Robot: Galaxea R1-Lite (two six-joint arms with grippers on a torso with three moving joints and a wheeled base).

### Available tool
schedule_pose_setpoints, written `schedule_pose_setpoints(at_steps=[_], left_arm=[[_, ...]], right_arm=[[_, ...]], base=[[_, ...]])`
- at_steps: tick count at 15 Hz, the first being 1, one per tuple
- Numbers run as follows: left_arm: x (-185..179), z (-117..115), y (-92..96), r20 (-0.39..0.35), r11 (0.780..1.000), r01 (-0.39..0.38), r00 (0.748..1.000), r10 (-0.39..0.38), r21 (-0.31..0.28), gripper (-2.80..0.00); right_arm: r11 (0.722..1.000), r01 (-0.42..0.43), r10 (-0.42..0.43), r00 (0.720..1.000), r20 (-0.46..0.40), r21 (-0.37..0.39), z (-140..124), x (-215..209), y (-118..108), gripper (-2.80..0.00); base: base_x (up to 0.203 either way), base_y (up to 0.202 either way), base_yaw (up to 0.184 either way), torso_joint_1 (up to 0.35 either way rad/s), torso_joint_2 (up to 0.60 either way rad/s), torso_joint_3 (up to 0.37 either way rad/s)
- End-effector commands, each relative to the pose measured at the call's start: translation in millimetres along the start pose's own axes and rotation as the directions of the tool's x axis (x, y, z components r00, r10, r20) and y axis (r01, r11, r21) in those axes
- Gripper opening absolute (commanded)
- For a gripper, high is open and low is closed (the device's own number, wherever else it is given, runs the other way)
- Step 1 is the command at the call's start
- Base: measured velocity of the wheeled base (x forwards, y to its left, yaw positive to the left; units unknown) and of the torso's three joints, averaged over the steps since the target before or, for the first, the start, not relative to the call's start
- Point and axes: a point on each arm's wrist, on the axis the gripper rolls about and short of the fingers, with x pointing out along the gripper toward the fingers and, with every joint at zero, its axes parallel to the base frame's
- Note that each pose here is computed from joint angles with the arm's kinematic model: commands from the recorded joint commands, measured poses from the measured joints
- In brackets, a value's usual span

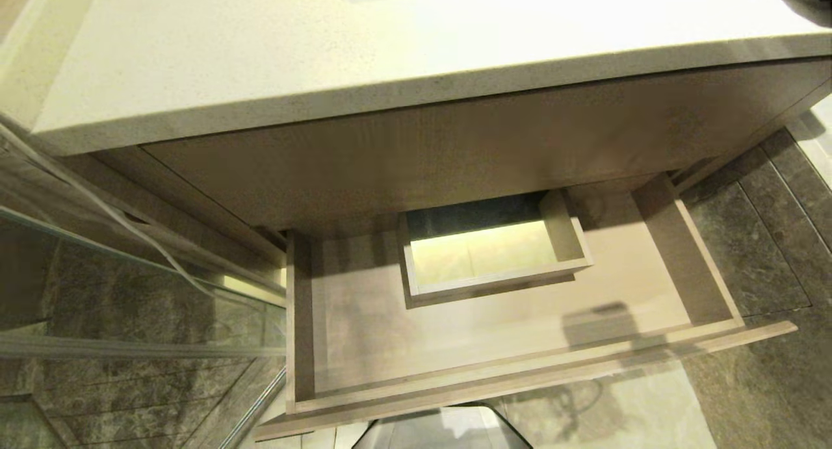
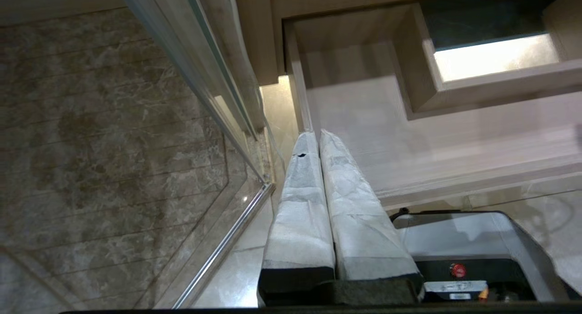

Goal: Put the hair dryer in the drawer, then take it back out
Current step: Place it on the countertop

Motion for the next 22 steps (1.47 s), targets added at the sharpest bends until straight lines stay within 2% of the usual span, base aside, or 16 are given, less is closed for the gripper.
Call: schedule_pose_setpoints(at_steps=[1, 7, 13, 18, 22], left_arm=[[0, 0, 0.0, -0.001, 1.000, -0.002, 1.000, 0.002, -0.001, -2.80], [0, 0, 0.0, -0.001, 1.000, -0.002, 1.000, 0.002, -0.001, -2.80], [0, 0, 0.0, 0.000, 1.000, 0.000, 1.000, 0.000, -0.001, -2.80], [0, 0, 0.0, 0.000, 1.000, 0.000, 1.000, 0.000, -0.001, -2.80], [0, 0, 0.0, -0.001, 1.000, 0.000, 1.000, 0.000, -0.001, -2.80]], right_arm=[[1.000, -0.003, 0.003, 1.000, -0.001, -0.003, 0, 0, 0, -2.80], [1.000, -0.002, 0.002, 1.000, -0.001, -0.003, 0, 0, 0, -2.80], [1.000, -0.005, 0.005, 1.000, -0.001, -0.004, -1, 4, -1, -2.80], [1.000, -0.002, 0.003, 1.000, 0.014, -0.020, 1, 4, -2, -2.80], [1.000, -0.008, 0.008, 1.000, 0.006, -0.017, 1, 11, -5, -2.80]], base=[[0.000, 0.000, 0.000, 0.310, -0.57, -0.261], [0.000, 0.000, 0.000, 0.323, -0.60, -0.278], [0.000, 0.000, 0.000, 0.202, -0.37, -0.179], [0.000, 0.000, 0.000, 0.025, -0.04, -0.010], [0.000, 0.000, 0.000, 0.204, 0.01, 0.203]])
